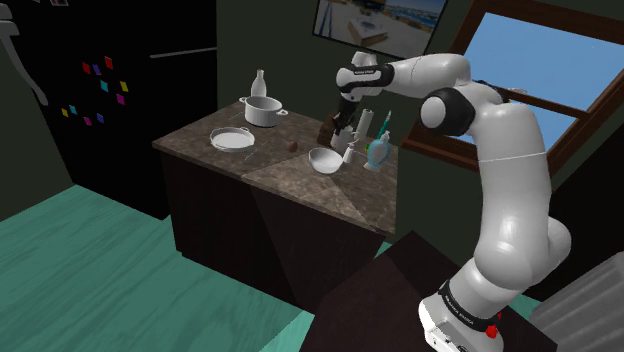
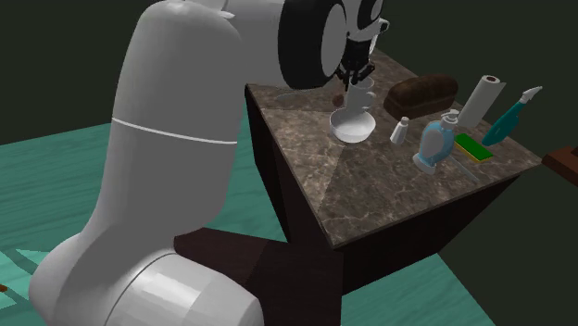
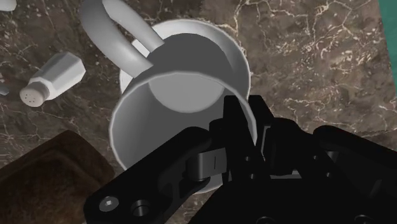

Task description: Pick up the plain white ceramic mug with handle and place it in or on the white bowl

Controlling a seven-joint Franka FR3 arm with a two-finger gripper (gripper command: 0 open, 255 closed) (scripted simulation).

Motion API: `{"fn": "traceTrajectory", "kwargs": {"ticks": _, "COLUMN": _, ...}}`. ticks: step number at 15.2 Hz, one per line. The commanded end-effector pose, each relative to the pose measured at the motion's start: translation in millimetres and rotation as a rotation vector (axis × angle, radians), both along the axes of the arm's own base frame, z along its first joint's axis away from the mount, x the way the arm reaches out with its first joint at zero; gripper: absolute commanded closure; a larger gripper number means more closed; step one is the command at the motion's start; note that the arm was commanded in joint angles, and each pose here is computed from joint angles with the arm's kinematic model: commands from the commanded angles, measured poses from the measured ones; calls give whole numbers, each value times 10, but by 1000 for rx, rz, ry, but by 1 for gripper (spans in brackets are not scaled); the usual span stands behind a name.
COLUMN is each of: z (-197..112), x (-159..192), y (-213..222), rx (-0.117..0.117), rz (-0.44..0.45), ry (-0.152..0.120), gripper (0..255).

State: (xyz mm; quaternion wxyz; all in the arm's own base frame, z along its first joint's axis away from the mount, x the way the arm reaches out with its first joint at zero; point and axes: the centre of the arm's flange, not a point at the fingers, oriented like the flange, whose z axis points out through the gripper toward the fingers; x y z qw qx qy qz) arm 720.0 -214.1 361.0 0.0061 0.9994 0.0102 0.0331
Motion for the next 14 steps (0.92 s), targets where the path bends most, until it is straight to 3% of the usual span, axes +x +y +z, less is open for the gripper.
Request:
{"fn": "traceTrajectory", "kwargs": {"ticks": 1, "z": 44, "x": 247, "y": -106, "rx": 1, "rz": 1, "ry": 0, "gripper": 255}}
{"fn": "traceTrajectory", "kwargs": {"ticks": 2, "z": 81, "x": 448, "y": -190, "rx": 1, "rz": 1, "ry": 0, "gripper": 255}}
{"fn": "traceTrajectory", "kwargs": {"ticks": 14, "z": -552, "x": 448, "y": -190, "rx": 1, "rz": 1, "ry": 0, "gripper": 255}}
